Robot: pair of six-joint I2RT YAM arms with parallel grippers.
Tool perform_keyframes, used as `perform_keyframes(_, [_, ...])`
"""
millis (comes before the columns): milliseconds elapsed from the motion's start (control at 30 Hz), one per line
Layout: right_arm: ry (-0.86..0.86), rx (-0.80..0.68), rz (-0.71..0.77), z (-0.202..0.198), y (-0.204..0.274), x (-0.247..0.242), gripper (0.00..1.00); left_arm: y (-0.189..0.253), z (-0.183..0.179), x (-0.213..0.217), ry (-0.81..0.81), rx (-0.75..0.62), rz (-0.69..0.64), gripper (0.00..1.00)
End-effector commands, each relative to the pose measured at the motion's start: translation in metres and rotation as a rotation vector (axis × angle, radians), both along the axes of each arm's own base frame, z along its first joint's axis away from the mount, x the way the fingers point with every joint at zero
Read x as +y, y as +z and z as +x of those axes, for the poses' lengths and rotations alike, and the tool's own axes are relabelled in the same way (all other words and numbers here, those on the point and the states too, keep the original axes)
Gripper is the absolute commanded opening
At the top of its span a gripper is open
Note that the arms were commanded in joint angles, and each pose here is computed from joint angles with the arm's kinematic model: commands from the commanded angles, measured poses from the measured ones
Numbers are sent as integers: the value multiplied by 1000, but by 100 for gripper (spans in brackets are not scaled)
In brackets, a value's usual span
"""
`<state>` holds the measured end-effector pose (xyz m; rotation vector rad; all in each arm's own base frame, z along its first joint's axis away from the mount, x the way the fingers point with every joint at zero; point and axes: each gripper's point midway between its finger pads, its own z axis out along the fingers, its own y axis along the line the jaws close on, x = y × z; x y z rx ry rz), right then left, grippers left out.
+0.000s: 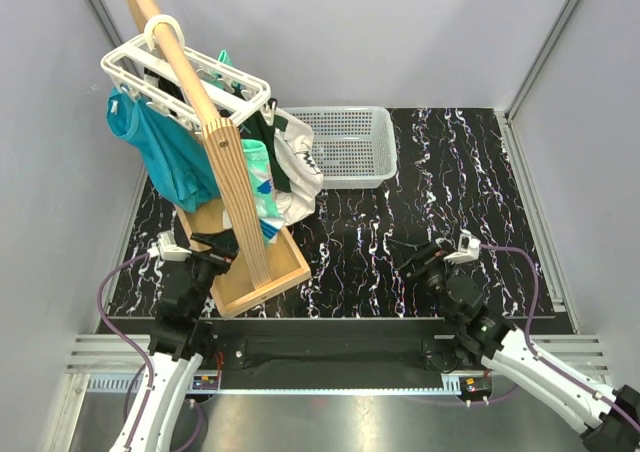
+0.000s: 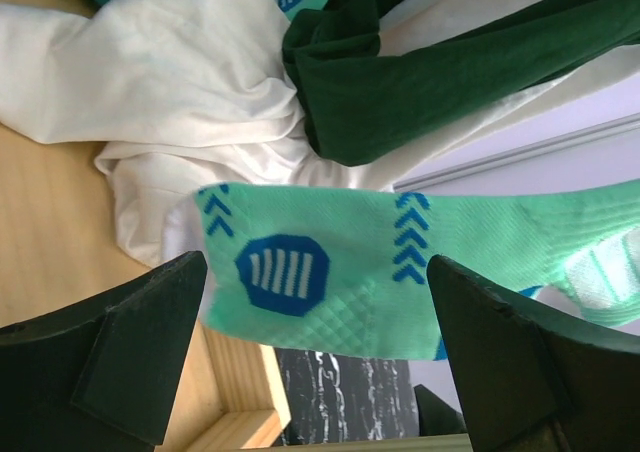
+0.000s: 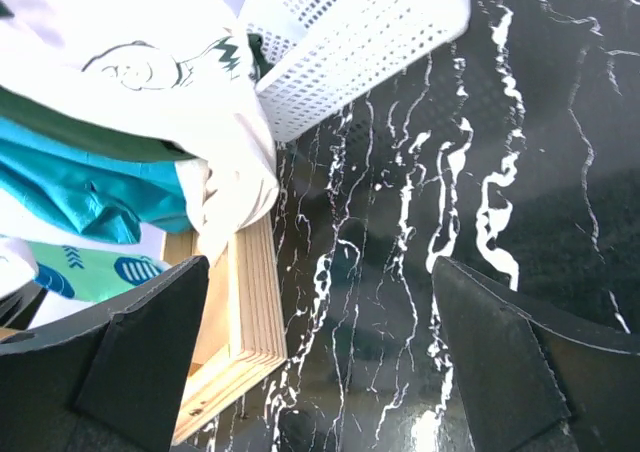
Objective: Clip the socks to the hanger
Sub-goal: Reset both arms
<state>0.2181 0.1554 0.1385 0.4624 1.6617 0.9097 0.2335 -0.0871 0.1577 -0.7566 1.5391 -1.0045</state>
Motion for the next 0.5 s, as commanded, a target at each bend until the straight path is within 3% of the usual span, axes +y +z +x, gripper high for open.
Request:
perform_keyframes(0, [-111, 86, -14, 1, -32, -22, 100, -9, -1, -10, -49, -99, -69, 99])
perform_keyframes(467, [-74, 141, -33, -9, -45, -21, 100, -15, 0, -17, -84, -110, -129, 99])
